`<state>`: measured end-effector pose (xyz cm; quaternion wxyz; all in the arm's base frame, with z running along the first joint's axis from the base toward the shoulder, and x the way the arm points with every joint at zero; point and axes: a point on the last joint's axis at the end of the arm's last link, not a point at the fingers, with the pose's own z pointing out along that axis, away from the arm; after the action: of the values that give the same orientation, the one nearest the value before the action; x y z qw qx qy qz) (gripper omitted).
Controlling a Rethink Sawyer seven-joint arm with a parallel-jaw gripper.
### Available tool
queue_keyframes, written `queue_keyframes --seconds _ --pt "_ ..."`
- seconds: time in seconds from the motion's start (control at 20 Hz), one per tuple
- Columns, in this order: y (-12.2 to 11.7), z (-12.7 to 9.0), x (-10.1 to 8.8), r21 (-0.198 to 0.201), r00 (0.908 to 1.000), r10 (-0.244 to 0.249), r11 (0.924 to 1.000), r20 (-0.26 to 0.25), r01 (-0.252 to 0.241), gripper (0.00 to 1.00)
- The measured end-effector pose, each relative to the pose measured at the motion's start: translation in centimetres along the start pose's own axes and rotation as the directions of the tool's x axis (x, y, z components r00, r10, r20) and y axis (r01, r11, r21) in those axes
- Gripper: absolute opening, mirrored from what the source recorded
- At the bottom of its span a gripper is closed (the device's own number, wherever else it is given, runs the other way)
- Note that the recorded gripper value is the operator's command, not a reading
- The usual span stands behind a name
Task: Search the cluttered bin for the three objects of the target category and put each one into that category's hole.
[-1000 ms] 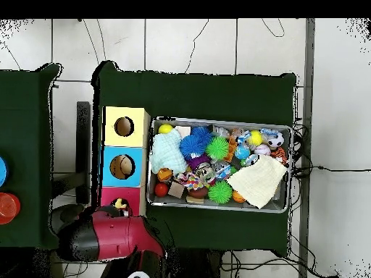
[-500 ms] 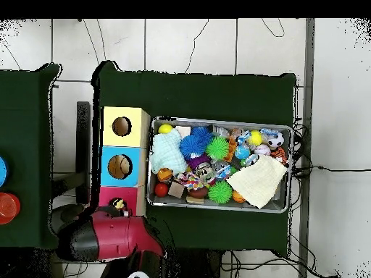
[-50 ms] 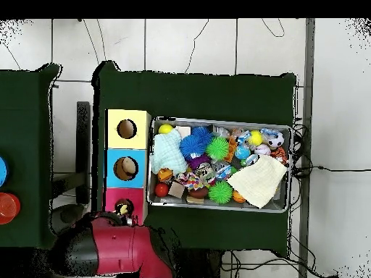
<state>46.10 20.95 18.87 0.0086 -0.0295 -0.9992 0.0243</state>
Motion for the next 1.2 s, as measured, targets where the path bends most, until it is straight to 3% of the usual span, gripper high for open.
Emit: queue_keyframes --seconds 0.4,0.8,1.2 --pt "-0.6 -2.6 -0.5 -0.011 0.999 0.015 0.9998 0.041 -0.015 0.0" --pt "-0.6 -2.1 -0.4 -0.008 0.9994 0.014 0.9999 0.032 -0.014 0.0" --pt "-0.5 -2.1 -0.8 -0.01 0.9981 0.015 0.9998 0.06 -0.014 0.0"
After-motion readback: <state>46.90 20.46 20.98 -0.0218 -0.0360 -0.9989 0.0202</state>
